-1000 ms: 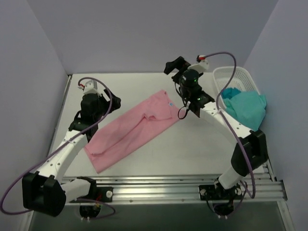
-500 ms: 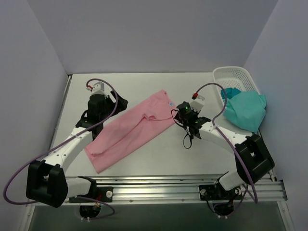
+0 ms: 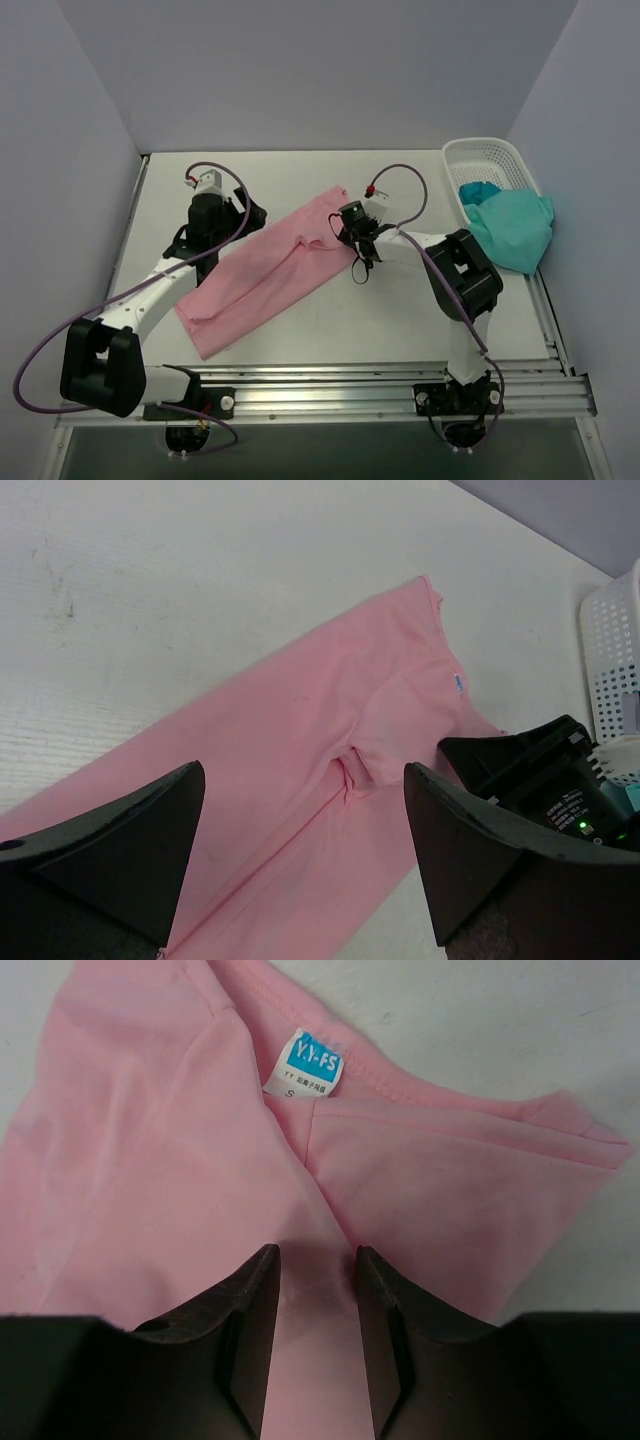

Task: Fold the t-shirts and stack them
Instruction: Fold the tshirt

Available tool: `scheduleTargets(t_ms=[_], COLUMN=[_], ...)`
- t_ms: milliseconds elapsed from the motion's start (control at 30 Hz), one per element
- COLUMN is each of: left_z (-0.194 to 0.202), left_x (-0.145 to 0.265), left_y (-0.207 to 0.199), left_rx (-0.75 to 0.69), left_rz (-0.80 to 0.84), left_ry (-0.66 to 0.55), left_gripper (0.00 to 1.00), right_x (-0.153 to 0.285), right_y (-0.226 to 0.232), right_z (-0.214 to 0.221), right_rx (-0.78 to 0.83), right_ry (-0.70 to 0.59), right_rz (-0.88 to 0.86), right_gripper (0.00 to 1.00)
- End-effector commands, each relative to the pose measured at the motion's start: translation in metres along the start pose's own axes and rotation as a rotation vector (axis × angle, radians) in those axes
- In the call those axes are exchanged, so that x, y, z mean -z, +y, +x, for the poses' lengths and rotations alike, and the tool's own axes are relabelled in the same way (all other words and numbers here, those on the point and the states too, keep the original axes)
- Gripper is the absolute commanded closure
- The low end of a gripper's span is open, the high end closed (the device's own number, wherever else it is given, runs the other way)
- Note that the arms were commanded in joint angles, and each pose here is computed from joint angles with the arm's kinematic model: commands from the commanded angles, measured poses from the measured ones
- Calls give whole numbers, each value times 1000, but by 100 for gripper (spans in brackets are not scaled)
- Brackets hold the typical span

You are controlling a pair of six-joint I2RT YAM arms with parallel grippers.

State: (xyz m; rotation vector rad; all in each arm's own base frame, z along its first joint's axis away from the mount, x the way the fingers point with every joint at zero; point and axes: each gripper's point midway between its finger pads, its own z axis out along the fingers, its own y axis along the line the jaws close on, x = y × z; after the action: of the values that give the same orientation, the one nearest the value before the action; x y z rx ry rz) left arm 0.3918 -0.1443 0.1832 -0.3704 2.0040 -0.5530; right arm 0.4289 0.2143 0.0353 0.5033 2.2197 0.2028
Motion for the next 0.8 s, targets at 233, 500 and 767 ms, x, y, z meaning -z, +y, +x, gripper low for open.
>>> scheduleTargets(t_ms=[233, 500, 767], left_z=[-50, -54, -53], left_x=[-14, -27, -26], left_y=[11, 35, 43], left_rx=[21, 31, 28], left_rz=[5, -43, -75], left_ry=[-98, -92, -88], left_gripper=[11, 11, 11], right_x=[-55, -113, -161], right_y=[7, 26, 99], right_z=[9, 22, -62], right_rx=[-10, -41, -129], right_ry=[77, 157, 55], right_rz=[-40, -105, -250], right_gripper=[73, 83, 81])
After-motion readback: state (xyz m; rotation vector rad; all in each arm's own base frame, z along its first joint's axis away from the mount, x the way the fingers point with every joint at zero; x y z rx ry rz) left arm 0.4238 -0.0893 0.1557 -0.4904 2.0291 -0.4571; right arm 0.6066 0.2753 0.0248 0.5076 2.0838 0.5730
